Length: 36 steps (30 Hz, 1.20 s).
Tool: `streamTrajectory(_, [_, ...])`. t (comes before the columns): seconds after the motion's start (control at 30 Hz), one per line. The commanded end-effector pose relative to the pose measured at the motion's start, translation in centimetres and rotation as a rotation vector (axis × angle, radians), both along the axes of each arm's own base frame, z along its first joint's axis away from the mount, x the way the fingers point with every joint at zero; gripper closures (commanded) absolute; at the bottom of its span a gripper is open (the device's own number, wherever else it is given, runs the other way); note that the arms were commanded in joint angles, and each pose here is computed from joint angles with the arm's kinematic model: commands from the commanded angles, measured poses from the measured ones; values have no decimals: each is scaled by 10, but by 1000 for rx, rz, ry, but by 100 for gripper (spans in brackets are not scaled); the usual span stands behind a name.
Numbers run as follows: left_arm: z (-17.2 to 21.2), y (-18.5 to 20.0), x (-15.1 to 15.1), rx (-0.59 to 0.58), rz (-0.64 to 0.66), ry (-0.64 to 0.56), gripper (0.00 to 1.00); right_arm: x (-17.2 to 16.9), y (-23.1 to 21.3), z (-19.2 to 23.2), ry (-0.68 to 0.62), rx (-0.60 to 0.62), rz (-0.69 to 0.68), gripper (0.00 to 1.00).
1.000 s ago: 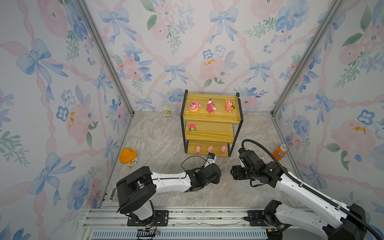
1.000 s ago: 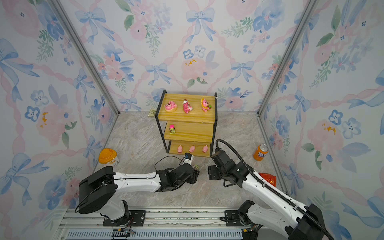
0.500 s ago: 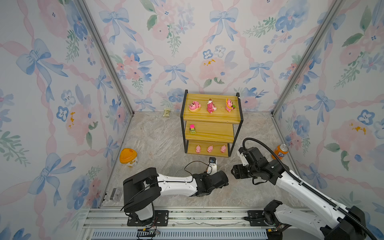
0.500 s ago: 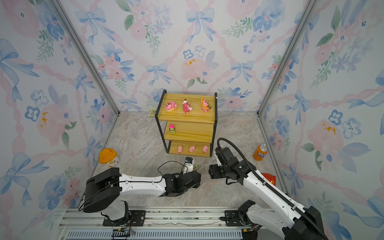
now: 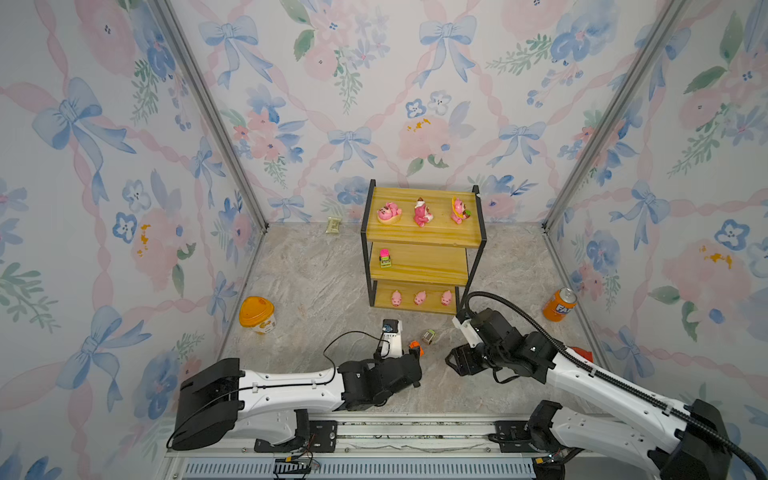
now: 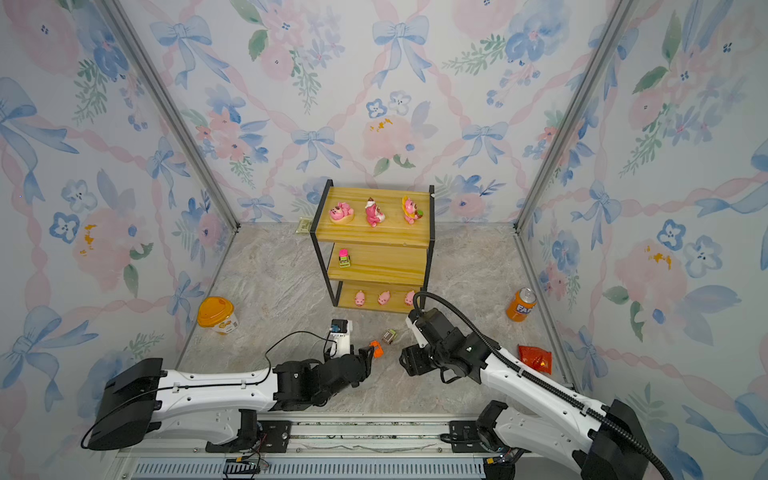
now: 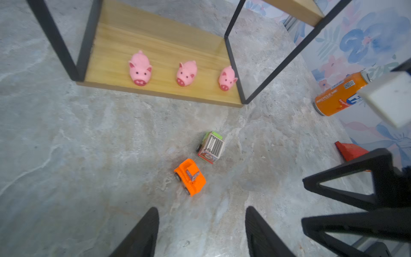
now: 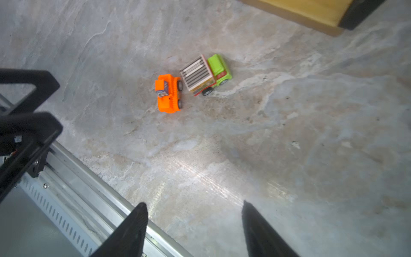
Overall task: Place and organize the plastic toys onto the shelf
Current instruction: 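Withdraw the open left gripper down toward the floor near the bulldozer, then move the right gripper over the orange bulldozer while the left arm retracts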
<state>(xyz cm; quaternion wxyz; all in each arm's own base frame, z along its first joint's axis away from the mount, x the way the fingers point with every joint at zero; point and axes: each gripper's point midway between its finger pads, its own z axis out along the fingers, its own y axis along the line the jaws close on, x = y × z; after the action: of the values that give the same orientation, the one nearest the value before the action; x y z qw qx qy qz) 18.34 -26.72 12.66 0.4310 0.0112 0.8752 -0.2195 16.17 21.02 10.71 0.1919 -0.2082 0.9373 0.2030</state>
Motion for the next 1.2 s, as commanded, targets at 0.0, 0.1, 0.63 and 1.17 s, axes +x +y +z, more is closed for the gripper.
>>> streamTrajectory(0.0, [-7, 30, 1, 54, 40, -52, 35, 6, 19, 1, -55, -16, -22, 32])
streamTrajectory(0.1, [-12, 43, 1, 90, 38, -80, 35, 2, 40, -6, -63, -47, 0, 34])
streamTrajectory(0.63, [-29, 92, 4, -4, 33, -183, 31, 27, 95, -40, -39, -246, 1, 37])
streamTrajectory(1.17, [-39, 79, 14, 73, -4, -163, 30, 43, 86, -58, -17, -257, 37, 42])
